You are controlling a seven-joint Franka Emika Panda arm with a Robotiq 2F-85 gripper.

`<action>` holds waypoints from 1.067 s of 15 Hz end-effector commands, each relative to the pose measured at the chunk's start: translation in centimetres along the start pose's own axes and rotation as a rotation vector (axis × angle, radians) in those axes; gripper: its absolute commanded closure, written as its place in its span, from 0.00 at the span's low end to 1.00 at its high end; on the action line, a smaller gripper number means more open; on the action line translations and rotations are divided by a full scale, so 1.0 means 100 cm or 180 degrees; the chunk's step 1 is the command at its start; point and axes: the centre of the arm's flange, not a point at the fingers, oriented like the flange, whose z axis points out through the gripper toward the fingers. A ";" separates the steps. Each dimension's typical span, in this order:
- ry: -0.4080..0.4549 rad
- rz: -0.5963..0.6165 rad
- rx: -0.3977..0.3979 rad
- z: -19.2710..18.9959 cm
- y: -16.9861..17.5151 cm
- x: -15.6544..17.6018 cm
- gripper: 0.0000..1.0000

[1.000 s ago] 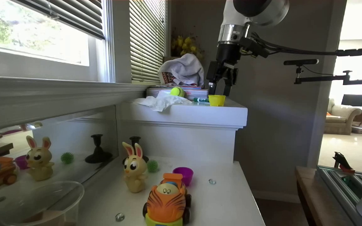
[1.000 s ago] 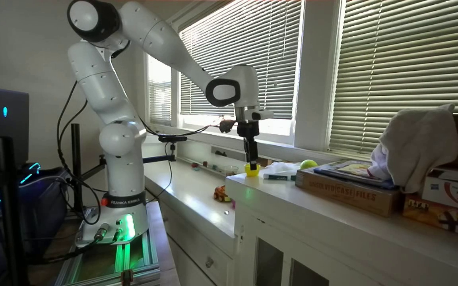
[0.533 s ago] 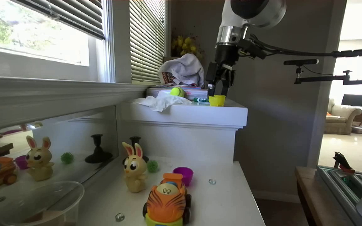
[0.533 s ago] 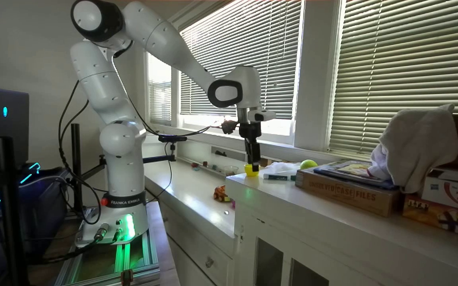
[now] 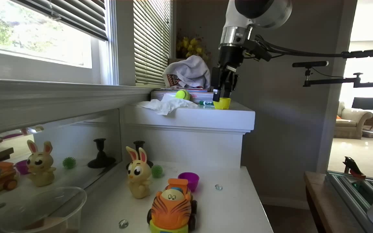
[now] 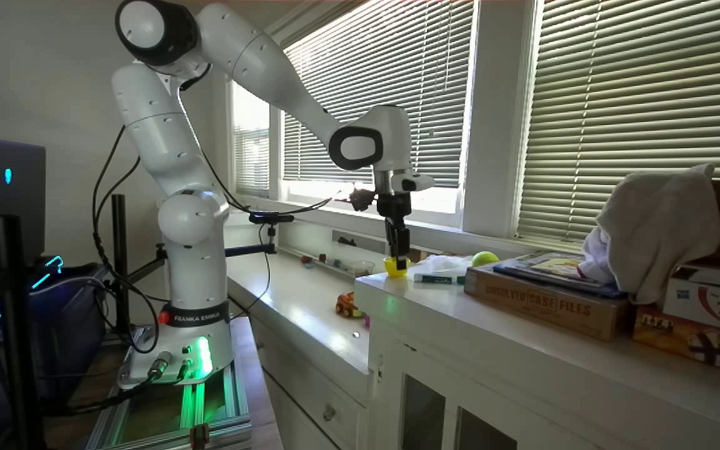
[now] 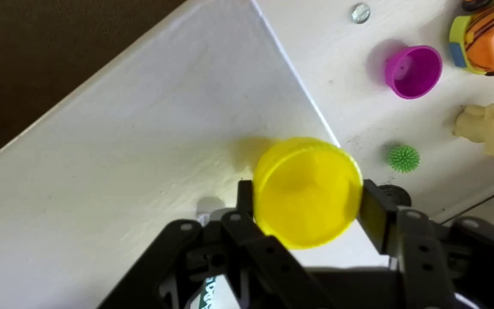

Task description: Put the yellow bowl next to the purple bowl

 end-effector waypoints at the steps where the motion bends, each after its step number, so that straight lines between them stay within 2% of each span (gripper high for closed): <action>1: 0.0052 -0.0147 0.0116 -0.019 -0.021 0.001 0.64; 5: 0.0083 -0.0376 0.0232 -0.024 -0.059 -0.002 0.64; 10: 0.0013 -0.0676 0.0272 0.000 -0.099 -0.013 0.64; 14: -0.0043 -0.0806 0.0191 0.031 -0.109 -0.020 0.64; 16: 0.0032 -0.0841 0.0093 0.051 -0.110 -0.022 0.64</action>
